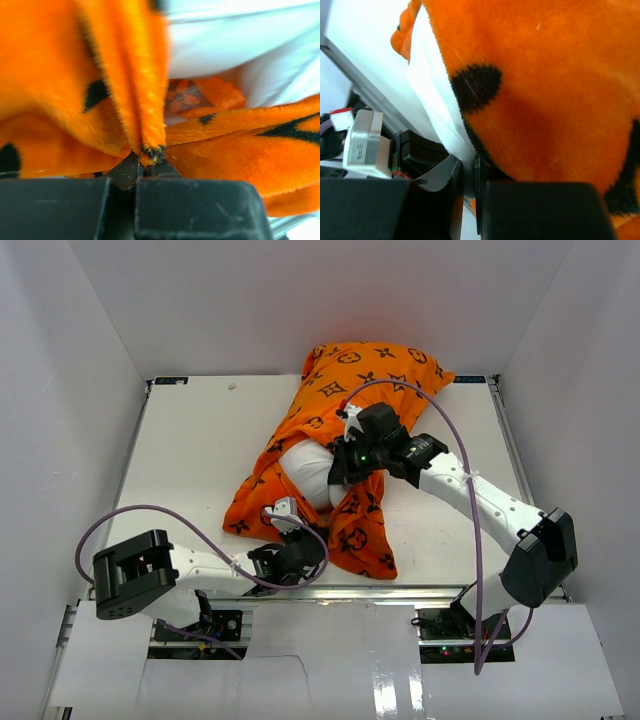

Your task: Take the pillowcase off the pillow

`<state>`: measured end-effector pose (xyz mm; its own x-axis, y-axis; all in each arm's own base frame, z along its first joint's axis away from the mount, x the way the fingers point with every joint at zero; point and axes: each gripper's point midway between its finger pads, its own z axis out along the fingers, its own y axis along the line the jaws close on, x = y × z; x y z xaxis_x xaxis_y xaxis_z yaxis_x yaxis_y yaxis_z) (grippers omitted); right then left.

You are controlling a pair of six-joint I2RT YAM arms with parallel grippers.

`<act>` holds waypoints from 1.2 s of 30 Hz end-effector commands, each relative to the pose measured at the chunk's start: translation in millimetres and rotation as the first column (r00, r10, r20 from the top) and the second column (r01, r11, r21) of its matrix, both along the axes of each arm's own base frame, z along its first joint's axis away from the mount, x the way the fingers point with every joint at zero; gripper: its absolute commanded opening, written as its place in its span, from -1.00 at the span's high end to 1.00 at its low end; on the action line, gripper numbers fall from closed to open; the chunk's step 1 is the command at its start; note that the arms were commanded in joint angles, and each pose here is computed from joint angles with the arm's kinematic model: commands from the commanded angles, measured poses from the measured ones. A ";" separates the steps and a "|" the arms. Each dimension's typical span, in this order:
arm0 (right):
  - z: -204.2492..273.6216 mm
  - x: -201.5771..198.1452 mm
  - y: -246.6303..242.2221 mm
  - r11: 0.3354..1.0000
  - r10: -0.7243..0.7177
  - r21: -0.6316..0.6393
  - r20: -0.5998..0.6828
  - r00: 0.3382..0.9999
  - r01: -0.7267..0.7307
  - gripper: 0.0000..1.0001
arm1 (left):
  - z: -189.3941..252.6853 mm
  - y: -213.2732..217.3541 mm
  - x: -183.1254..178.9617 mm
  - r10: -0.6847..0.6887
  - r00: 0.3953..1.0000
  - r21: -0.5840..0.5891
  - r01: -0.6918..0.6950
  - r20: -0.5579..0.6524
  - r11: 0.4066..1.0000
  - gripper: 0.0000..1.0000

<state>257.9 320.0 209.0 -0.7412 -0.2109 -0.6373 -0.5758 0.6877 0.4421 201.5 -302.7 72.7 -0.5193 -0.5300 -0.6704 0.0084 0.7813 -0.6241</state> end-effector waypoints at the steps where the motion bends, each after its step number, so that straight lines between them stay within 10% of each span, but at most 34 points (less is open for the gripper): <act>1: 238.7 5.1 8.0 0.820 -0.076 0.538 0.438 0.896 -0.193 0.85 | -70.2 46.3 -40.4 -0.033 0.976 0.205 0.078 -0.214 0.976 1.00; 17: 297.3 -5.5 -22.1 0.753 -0.116 0.620 0.454 0.883 -0.220 0.85 | -67.0 62.3 -41.3 -0.012 0.978 0.219 0.058 -0.208 0.974 1.00; 27: 304.9 19.8 -9.9 0.658 -0.193 0.727 0.415 0.889 -0.197 0.85 | -22.0 -35.3 -63.6 -0.361 0.933 0.140 0.357 0.003 0.924 1.00; 36: 214.0 -0.3 -32.8 0.880 -0.070 0.455 0.407 0.911 -0.136 0.84 | -48.0 29.6 -46.2 -0.113 0.983 0.232 0.144 -0.145 0.962 0.82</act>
